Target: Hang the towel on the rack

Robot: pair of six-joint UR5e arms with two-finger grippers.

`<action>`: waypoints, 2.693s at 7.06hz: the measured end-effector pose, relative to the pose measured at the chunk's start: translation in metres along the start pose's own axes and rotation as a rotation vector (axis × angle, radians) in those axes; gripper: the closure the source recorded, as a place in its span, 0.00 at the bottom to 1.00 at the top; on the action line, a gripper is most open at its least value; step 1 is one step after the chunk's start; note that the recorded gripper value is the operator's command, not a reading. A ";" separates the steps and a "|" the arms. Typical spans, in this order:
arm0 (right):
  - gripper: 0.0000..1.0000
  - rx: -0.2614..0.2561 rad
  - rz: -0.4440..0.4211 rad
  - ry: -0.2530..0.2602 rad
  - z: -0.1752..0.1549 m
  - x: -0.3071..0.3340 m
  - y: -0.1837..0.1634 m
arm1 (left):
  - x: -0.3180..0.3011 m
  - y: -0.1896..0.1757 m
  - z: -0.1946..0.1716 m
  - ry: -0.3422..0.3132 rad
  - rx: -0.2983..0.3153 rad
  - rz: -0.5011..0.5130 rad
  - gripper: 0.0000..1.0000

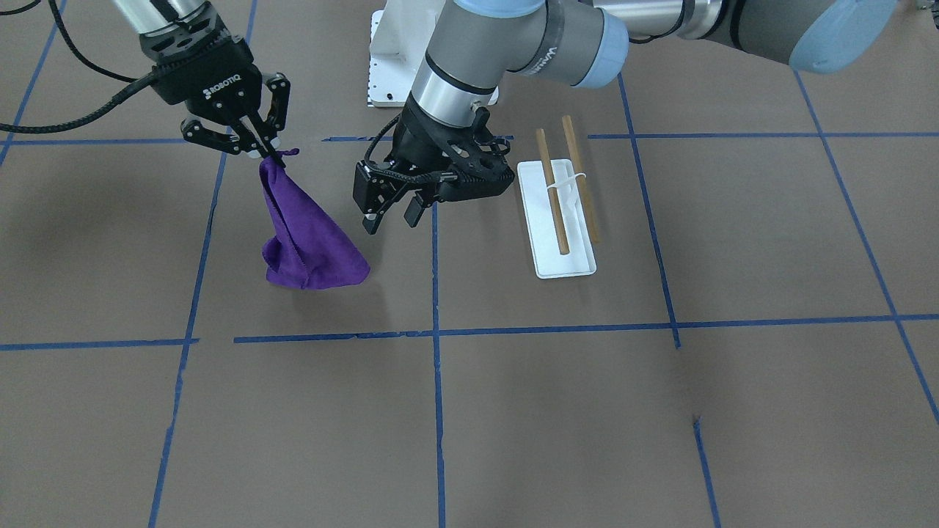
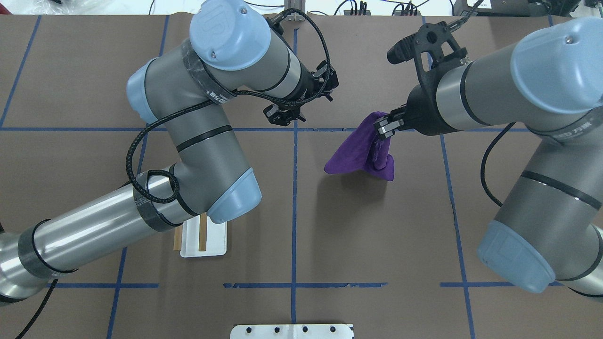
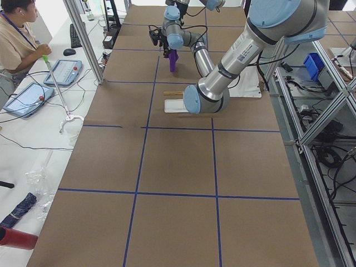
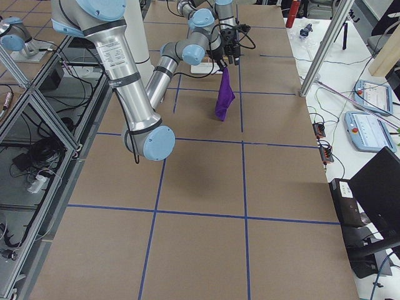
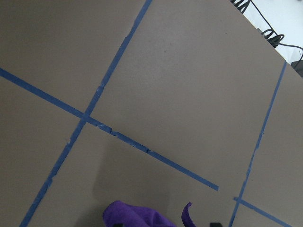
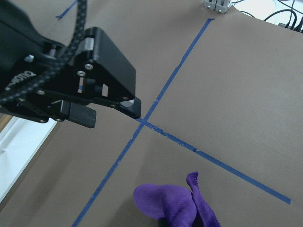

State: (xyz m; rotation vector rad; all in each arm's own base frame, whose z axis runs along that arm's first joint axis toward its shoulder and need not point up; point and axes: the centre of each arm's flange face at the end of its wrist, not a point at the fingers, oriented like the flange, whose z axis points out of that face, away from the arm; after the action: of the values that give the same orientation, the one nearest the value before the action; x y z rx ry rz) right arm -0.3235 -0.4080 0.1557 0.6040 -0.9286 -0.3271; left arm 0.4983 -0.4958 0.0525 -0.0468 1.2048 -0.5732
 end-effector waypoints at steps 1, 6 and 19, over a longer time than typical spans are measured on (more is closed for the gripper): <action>1.00 0.014 -0.008 0.002 0.000 -0.008 -0.002 | -0.009 0.004 0.003 -0.016 -0.009 -0.001 0.27; 1.00 0.102 -0.065 -0.048 -0.021 -0.051 0.007 | -0.018 0.043 -0.001 -0.031 -0.104 -0.089 0.27; 0.00 0.127 -0.083 -0.102 -0.029 -0.063 0.011 | -0.037 0.044 -0.019 -0.009 -0.110 -0.104 1.00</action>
State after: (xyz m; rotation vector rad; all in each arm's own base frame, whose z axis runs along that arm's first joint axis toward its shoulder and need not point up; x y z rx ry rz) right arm -0.3355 -0.3572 0.1086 0.7495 -1.0294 -0.3777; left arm 0.4900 -0.4363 0.0627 -0.2067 1.2291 -0.5965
